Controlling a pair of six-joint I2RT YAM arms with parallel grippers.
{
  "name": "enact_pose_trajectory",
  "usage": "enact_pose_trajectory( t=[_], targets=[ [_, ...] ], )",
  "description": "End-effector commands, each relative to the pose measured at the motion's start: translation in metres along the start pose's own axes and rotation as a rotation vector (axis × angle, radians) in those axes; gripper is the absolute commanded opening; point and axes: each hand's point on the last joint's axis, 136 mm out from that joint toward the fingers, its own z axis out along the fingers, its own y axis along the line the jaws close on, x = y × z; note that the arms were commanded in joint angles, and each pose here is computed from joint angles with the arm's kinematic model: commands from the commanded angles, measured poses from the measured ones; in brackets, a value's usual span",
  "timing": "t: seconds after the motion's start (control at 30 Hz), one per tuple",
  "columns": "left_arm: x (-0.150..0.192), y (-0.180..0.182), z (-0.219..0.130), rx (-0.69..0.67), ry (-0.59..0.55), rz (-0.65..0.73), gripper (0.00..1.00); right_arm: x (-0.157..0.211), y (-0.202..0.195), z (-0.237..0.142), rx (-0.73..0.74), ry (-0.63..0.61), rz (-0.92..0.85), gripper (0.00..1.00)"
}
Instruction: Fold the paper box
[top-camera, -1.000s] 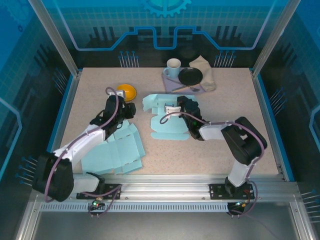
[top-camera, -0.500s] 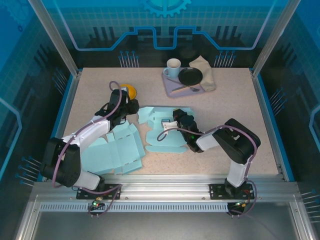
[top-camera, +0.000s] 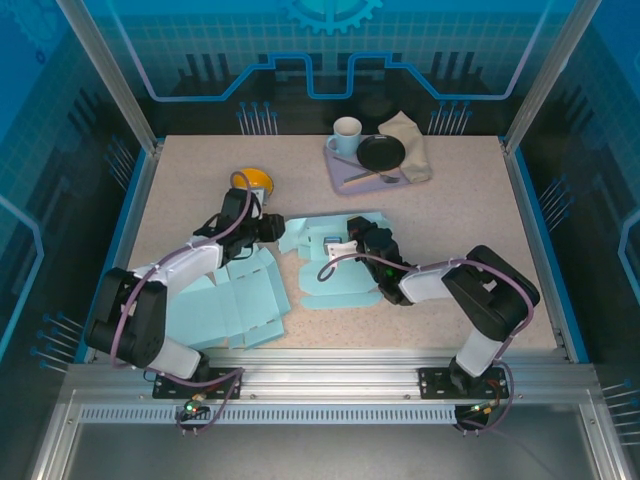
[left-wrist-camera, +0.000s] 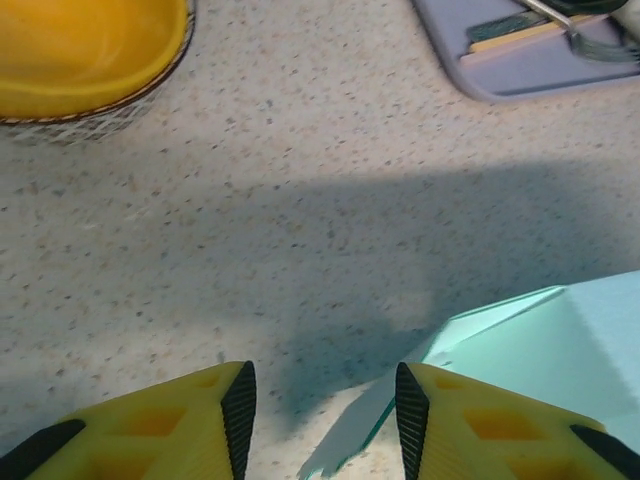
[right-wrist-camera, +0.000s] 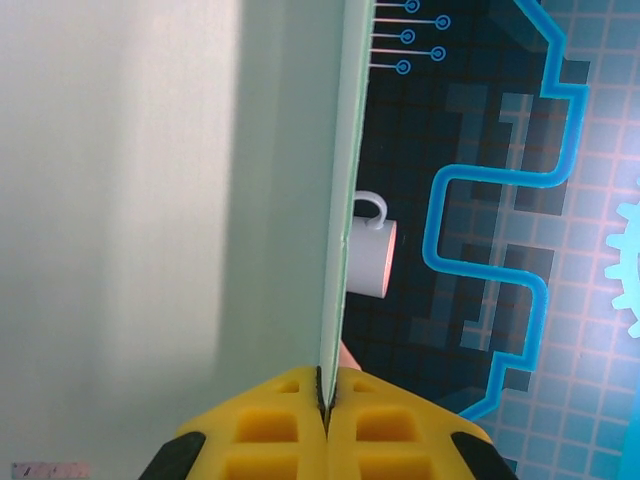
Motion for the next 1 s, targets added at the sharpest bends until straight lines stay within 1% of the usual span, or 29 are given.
enact_pose_trajectory(
  t=[0.0,0.07,0.17,0.2,0.4,0.47,0.6,0.7,0.77,0.97],
  targets=[
    [-0.003,0.017,-0.008,-0.014,-0.039,-0.006,0.44,0.008,-0.004,-0.008,0.013,0.014,0.009,0.0],
    [-0.005,0.01,-0.009,0.033,-0.054,-0.007,0.44,0.008,-0.003,-0.012,0.014,0.018,-0.012,0.0],
    [-0.004,-0.019,-0.01,0.201,-0.052,-0.001,0.47,0.001,0.011,-0.015,-0.02,-0.003,-0.026,0.0],
    [-0.004,-0.026,-0.01,0.236,-0.053,0.006,0.47,-0.001,0.014,-0.015,-0.027,-0.008,-0.017,0.0],
    [0.016,-0.057,-0.014,0.354,-0.02,0.097,0.48,-0.003,0.016,-0.019,-0.068,-0.034,0.098,0.0],
    [0.023,-0.06,-0.01,0.343,0.0,0.122,0.51,-0.005,0.011,-0.021,-0.065,-0.051,0.119,0.0],
    [0.028,-0.053,0.001,0.282,0.039,0.128,0.52,-0.006,0.006,-0.024,-0.074,-0.068,0.133,0.0],
    [0.024,-0.051,0.002,0.258,0.034,0.125,0.58,-0.004,0.006,-0.025,-0.082,-0.069,0.13,0.0],
    [0.022,-0.052,0.0,0.259,0.025,0.122,0.6,-0.003,0.006,-0.026,-0.08,-0.066,0.119,0.0],
    [0.023,-0.062,-0.01,0.304,0.01,0.117,0.59,-0.002,0.002,-0.027,-0.05,-0.059,0.082,0.0]
  ],
)
